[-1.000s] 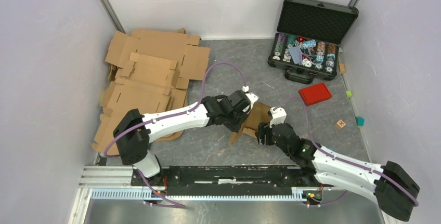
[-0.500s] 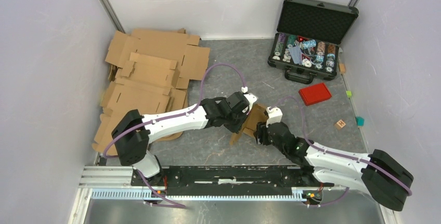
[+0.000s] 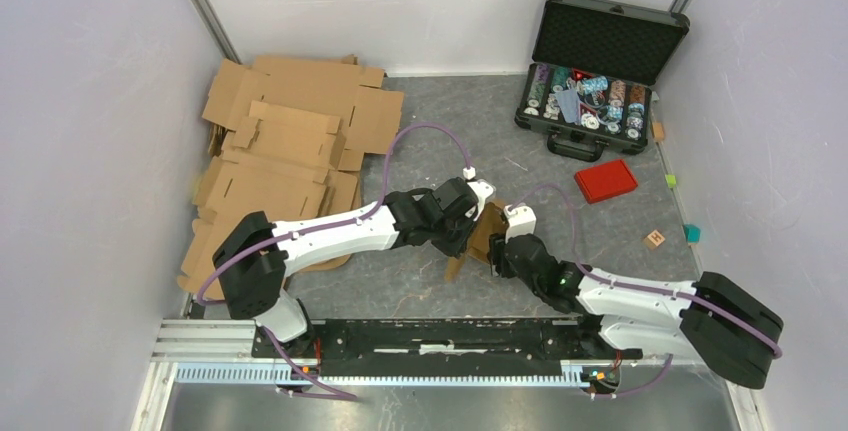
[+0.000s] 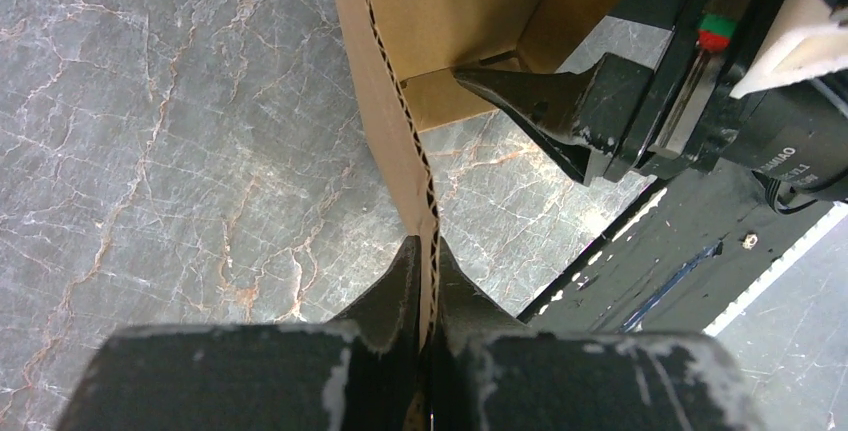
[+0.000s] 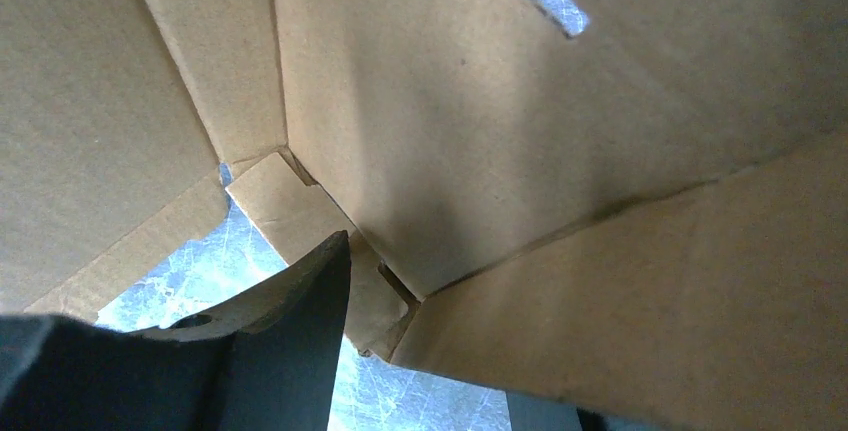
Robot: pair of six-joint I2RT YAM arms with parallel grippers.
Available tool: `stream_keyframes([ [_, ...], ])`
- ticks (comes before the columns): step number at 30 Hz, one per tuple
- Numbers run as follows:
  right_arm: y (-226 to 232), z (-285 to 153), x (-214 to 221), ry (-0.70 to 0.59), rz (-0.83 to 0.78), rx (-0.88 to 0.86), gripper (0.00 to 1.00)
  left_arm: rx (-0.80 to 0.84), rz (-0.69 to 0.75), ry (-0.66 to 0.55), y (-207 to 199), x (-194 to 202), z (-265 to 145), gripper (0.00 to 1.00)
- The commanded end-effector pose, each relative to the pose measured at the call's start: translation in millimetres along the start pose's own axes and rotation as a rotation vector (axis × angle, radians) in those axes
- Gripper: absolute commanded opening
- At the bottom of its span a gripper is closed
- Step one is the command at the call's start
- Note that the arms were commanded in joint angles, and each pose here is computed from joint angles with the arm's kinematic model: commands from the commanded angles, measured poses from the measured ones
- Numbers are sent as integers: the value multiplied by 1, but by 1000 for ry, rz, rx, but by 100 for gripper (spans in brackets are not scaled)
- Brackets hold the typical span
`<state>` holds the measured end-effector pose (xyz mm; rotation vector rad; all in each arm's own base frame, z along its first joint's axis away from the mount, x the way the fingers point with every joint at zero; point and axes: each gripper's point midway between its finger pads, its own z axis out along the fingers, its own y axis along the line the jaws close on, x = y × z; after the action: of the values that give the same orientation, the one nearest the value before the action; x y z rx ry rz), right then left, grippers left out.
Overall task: Fold the paper box
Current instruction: Fold the paper box at the center of the board.
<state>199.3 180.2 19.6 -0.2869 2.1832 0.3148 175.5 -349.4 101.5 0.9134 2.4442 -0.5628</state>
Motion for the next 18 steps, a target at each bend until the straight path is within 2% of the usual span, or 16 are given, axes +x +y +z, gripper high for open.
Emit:
stream_keyframes([
  [1, -3, -2, -1, 16, -59, 46, 58, 45, -27, -27, -10, -5, -6, 8],
  [10, 2, -4, -12, -13, -64, 35, 57, 21, -24, -38, -5, -7, -8, 14],
  [18, 11, -9, -26, -79, 5, -13, 57, 13, -25, -42, -3, -6, -10, 14],
])
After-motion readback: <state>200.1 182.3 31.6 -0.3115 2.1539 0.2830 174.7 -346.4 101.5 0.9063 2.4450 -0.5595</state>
